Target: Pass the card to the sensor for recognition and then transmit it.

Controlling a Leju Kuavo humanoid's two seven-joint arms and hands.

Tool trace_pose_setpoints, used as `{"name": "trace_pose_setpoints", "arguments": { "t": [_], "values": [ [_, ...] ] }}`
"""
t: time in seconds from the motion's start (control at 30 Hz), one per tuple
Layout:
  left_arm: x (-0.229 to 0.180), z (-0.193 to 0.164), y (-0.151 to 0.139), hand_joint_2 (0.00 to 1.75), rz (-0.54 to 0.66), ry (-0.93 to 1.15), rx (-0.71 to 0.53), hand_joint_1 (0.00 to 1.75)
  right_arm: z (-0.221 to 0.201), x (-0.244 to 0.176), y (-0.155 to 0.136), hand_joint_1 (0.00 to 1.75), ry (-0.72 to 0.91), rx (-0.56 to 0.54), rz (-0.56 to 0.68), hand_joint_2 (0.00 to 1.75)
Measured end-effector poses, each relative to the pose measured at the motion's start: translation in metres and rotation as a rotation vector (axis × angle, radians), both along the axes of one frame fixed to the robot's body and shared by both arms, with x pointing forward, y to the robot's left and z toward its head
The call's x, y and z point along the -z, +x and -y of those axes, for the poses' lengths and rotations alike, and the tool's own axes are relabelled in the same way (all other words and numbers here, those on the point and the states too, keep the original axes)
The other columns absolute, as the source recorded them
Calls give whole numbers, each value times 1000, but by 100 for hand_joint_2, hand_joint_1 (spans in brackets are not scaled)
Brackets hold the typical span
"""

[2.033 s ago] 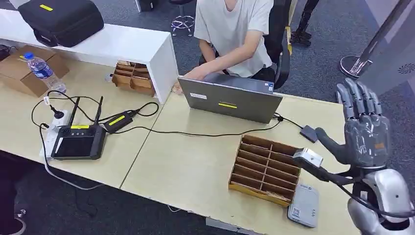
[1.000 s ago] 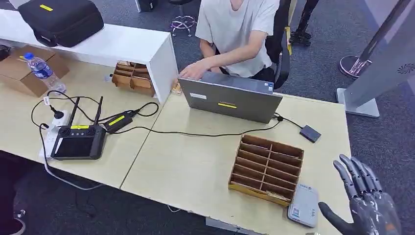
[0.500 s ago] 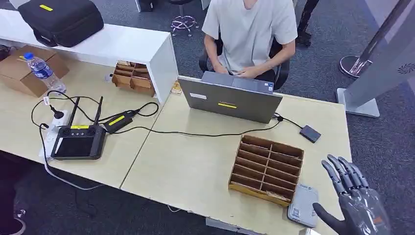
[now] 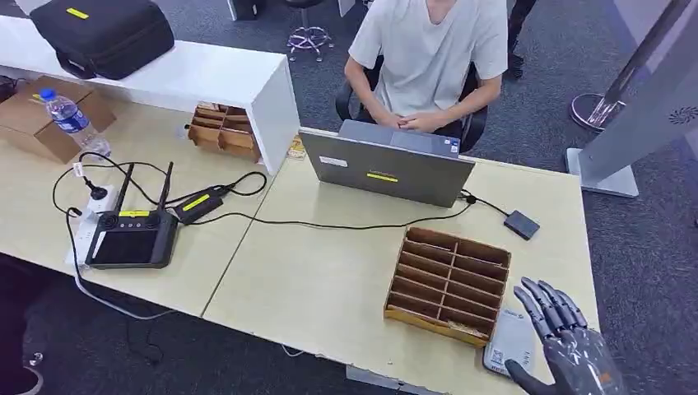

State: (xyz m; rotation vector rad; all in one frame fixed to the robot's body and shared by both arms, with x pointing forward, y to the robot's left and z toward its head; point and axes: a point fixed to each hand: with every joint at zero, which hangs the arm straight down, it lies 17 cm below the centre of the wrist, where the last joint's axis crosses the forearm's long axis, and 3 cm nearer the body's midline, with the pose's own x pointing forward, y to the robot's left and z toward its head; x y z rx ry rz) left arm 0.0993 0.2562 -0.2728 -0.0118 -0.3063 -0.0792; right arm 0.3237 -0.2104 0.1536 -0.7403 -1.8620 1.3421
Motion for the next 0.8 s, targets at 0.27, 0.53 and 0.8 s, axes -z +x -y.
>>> {"name": "trace_pose_setpoints", "arguments": {
  "t": [0.27,0.53,0.8],
  "values": [
    [0,0,0,175,-1,0,-1,0,-4,10,-3,0,2,-6,-30,175],
    [0,0,-1,175,-7,1,1,0,-20,28,-4,0,18,-28,-81,175],
    [0,0,0,175,-9,2,7,0,-50,46,2,0,64,-60,-150,175]
  ]
}}
